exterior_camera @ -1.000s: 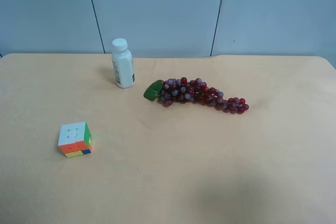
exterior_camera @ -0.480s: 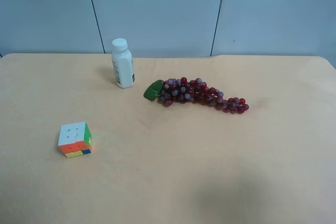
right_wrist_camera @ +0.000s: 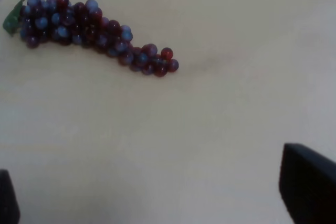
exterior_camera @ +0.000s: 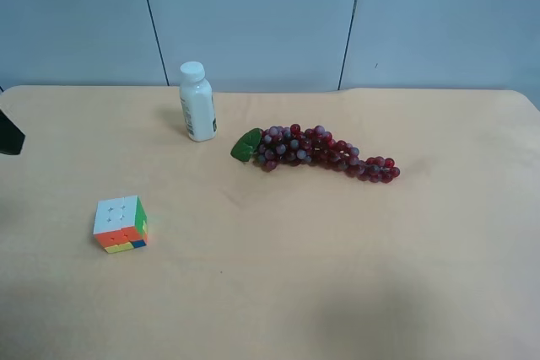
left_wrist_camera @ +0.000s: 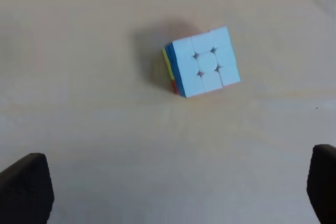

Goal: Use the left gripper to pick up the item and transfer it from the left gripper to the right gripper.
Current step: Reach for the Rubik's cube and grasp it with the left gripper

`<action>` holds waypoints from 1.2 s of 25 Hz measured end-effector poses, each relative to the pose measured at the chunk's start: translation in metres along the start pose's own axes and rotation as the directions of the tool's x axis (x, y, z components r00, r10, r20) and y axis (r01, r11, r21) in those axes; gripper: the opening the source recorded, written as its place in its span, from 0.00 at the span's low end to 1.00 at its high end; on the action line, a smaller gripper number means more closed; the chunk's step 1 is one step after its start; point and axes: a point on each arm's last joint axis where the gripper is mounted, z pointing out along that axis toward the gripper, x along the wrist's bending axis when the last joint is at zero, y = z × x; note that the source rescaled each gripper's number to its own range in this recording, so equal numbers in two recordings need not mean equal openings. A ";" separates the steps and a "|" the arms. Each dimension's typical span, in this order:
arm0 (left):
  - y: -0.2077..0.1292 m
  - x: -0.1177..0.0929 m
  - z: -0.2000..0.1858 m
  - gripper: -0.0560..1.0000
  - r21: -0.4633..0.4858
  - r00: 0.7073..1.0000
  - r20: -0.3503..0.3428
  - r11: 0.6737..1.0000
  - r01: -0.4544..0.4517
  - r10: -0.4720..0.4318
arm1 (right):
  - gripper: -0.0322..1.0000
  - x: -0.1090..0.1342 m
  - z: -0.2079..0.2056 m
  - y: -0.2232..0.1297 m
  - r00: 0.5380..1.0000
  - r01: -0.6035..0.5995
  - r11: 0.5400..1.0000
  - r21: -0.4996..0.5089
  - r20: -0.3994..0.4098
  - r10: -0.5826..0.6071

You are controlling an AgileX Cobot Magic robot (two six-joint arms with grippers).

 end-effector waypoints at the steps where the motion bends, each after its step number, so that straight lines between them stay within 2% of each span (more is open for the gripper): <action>1: 0.002 -0.003 0.006 0.99 0.020 1.000 -0.007 1.000 0.010 -0.010 | 1.00 0.000 0.000 0.000 1.000 0.000 1.000 0.000 0.000 0.000; 10: 0.009 -0.042 0.049 1.00 0.104 0.992 -0.102 0.991 0.086 -0.075 | 1.00 0.000 0.000 0.000 1.000 0.000 1.000 0.000 0.000 0.000; 13: 0.012 -0.051 0.065 1.00 0.121 0.989 -0.110 0.986 0.113 -0.100 | 1.00 0.000 0.000 0.000 1.000 0.000 1.000 0.000 0.000 0.000; 23: 0.024 -0.060 0.116 1.00 0.134 0.975 -0.124 0.971 0.198 -0.182 | 1.00 0.000 0.000 0.000 1.000 0.000 1.000 0.000 0.000 0.000; 30: 0.025 -0.063 0.148 1.00 0.183 0.970 -0.148 0.959 0.218 -0.193 | 1.00 0.000 0.000 0.000 1.000 0.000 1.000 0.000 0.000 0.000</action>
